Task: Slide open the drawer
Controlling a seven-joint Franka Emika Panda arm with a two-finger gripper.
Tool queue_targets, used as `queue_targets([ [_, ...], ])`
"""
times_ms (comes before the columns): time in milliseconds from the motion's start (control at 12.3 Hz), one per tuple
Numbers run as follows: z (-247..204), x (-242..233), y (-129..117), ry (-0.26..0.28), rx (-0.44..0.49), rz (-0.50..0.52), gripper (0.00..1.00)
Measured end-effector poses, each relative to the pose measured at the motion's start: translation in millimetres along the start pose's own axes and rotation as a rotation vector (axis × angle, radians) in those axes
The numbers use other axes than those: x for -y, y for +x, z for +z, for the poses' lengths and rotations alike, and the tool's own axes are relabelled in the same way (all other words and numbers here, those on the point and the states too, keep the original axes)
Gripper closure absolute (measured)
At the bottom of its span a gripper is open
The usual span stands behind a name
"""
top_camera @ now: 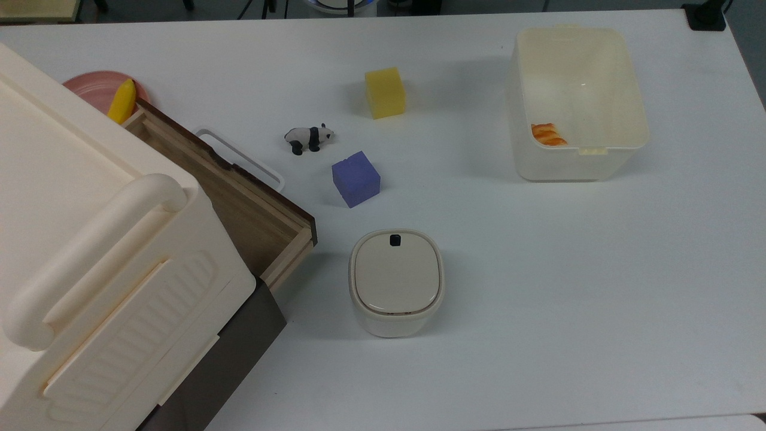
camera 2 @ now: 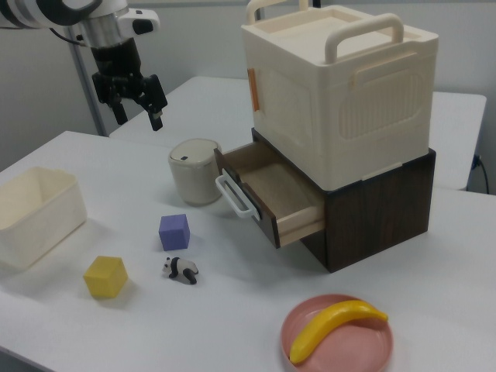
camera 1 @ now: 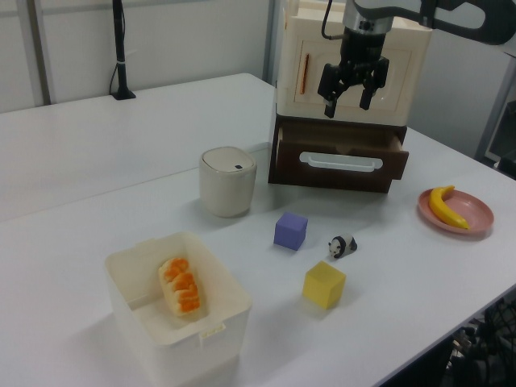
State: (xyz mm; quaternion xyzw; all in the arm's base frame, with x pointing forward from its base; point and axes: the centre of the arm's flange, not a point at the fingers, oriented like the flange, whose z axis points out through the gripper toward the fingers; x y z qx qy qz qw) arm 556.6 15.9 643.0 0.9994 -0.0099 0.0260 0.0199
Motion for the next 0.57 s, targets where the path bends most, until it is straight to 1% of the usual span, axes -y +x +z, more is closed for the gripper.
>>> queue_targets([
  [244, 0.2, 2.3, 0.0, 0.000, 0.000, -0.047, 0.00],
  [569, 0.3, 2.6, 0.1, 0.000, 0.001, -0.052, 0.00],
])
